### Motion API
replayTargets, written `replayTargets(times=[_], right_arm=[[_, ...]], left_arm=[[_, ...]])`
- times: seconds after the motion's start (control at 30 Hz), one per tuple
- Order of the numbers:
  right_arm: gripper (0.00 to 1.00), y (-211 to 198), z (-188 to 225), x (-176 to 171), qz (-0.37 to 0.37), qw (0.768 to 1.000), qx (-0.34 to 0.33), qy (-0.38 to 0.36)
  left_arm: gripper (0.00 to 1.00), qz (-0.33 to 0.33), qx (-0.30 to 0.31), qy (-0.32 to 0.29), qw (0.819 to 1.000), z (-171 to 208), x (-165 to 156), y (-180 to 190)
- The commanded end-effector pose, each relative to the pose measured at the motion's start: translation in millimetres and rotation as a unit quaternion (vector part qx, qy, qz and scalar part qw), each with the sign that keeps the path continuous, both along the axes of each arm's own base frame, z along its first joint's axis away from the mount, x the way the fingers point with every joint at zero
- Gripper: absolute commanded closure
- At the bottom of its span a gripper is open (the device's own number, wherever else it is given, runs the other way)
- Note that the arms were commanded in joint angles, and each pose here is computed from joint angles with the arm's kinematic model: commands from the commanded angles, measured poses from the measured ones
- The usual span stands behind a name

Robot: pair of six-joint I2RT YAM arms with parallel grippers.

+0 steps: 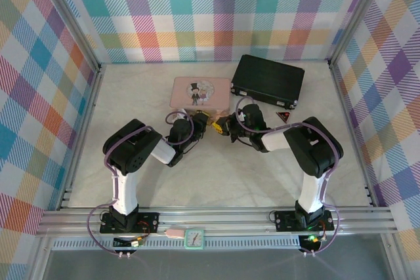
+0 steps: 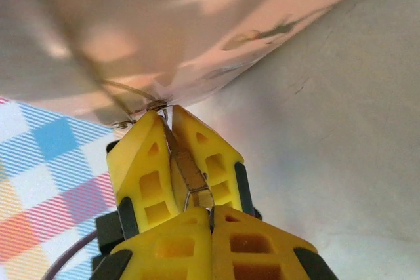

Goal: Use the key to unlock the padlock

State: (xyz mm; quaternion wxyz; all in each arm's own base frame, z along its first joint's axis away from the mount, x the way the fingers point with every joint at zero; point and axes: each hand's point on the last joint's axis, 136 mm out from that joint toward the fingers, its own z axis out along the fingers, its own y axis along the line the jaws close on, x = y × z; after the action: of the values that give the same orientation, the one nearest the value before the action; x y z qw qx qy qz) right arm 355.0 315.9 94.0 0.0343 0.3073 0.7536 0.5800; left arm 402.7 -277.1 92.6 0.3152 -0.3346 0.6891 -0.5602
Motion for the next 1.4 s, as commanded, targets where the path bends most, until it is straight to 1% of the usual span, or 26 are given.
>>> replayTargets(times=[0.0,0.13,0.27,0.43,0.63,0.8,0.9,0.97,1.1,1.23,1.37], right_arm=[[1.00,10,84,10,-0.020,0.988,0.156,0.000],[1.00,3,110,18,-0.065,0.964,0.253,0.054],[1.00,-10,133,32,-0.112,0.940,0.318,0.056],[1.00,-8,132,36,-0.122,0.927,0.349,0.068],[1.00,-2,122,36,-0.114,0.933,0.335,0.066],[1.00,1,94,31,-0.107,0.951,0.285,0.052],[0.90,4,72,27,-0.093,0.966,0.238,0.038],[0.84,5,58,22,-0.079,0.978,0.194,0.017],[0.74,2,32,10,-0.056,0.992,0.108,-0.020],[0.64,-6,7,-9,-0.021,0.998,0.025,-0.046],[0.58,-22,-11,-29,0.008,0.996,-0.069,-0.062]], left_arm=[[1.00,-0.186,-0.026,-0.130,0.974,67,-57,-78],[1.00,-0.194,-0.005,-0.153,0.969,67,-59,-79],[1.00,-0.202,0.014,-0.174,0.964,64,-58,-83],[1.00,-0.200,0.024,-0.196,0.960,71,-55,-85],[1.00,-0.186,0.017,-0.193,0.963,76,-50,-83],[1.00,-0.163,0.010,-0.185,0.969,79,-43,-78],[1.00,-0.150,-0.001,-0.163,0.975,73,-37,-75],[1.00,-0.141,-0.005,-0.147,0.979,65,-35,-73],[1.00,-0.128,-0.005,-0.121,0.984,51,-33,-68],[1.00,-0.110,0.008,-0.102,0.989,38,-35,-58],[1.00,-0.102,0.021,-0.067,0.992,19,-40,-52]])
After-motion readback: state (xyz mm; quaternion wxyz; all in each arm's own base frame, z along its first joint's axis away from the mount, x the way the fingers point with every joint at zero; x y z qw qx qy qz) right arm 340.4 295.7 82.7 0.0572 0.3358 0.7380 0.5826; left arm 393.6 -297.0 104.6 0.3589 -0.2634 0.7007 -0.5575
